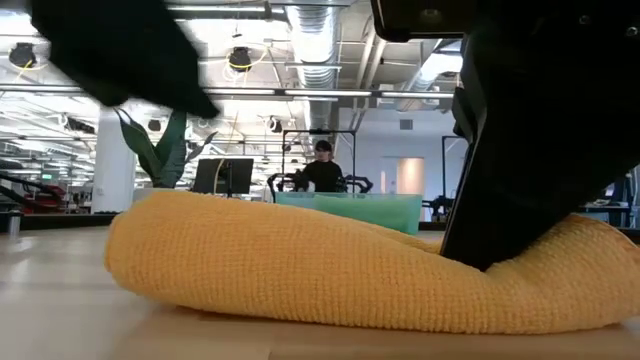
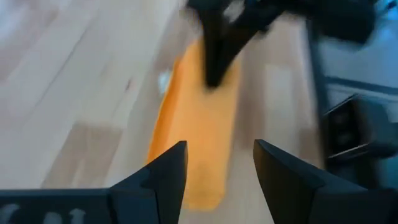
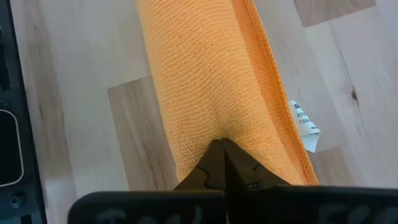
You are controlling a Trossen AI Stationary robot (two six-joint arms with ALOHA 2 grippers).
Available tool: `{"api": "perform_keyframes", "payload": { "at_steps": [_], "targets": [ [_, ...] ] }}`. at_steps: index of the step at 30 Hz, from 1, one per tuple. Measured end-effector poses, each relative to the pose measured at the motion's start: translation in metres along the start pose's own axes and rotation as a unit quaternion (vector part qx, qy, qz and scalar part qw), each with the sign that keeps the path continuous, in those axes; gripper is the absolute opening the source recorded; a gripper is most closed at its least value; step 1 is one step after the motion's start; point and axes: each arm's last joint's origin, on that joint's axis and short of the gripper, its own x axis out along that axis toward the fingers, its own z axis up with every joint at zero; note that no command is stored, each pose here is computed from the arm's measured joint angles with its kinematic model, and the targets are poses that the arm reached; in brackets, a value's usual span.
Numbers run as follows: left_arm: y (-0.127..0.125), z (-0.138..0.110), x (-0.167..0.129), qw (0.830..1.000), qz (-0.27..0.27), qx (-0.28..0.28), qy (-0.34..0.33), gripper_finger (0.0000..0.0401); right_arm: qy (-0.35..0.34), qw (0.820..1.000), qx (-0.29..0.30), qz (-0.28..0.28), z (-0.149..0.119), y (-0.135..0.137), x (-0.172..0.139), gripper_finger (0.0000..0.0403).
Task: Roll towel into tight, uniform cylinder
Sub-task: Roll the orange microfiber towel
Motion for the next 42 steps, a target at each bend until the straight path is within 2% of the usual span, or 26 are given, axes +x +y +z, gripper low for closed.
{"api": "perform_keyframes", "payload": {
  "at_steps": [3,5,11,17,23,30,36,42],
  "targets": [
    [-0.008,0.002,-0.006,0.999,-0.016,0.043,-0.027,0.0176,0.001,1.0,0.001,0.001,0.001,-0.001,0.0,0.001],
    [-0.013,0.002,-0.004,0.997,-0.034,0.048,-0.043,0.0176,0.001,1.0,0.001,0.001,0.001,-0.001,0.0,0.001],
    [-0.016,-0.009,0.027,0.995,-0.072,0.058,-0.046,0.0176,-0.001,1.0,0.0,0.0,0.001,-0.001,0.0,0.0009],
    [-0.003,-0.009,0.046,0.997,-0.049,0.044,-0.03,0.0173,0.004,1.0,-0.001,0.005,0.001,0.0,0.0,0.001],
    [0.005,-0.004,0.053,0.998,-0.064,0.024,-0.004,0.0124,0.005,1.0,-0.012,0.006,-0.001,0.001,0.0,0.001],
    [0.017,-0.013,0.064,0.998,-0.045,0.003,0.052,0.0059,0.011,1.0,-0.012,0.011,0.0,0.002,-0.002,0.0012],
    [0.019,-0.014,0.064,0.998,-0.035,-0.009,0.058,0.0039,0.023,0.999,-0.01,0.021,0.004,0.004,-0.004,0.0019],
    [0.021,-0.014,0.065,0.996,-0.036,-0.046,0.071,0.0036,0.031,0.999,0.004,0.021,0.01,0.003,-0.005,0.0061]
  ]
}}
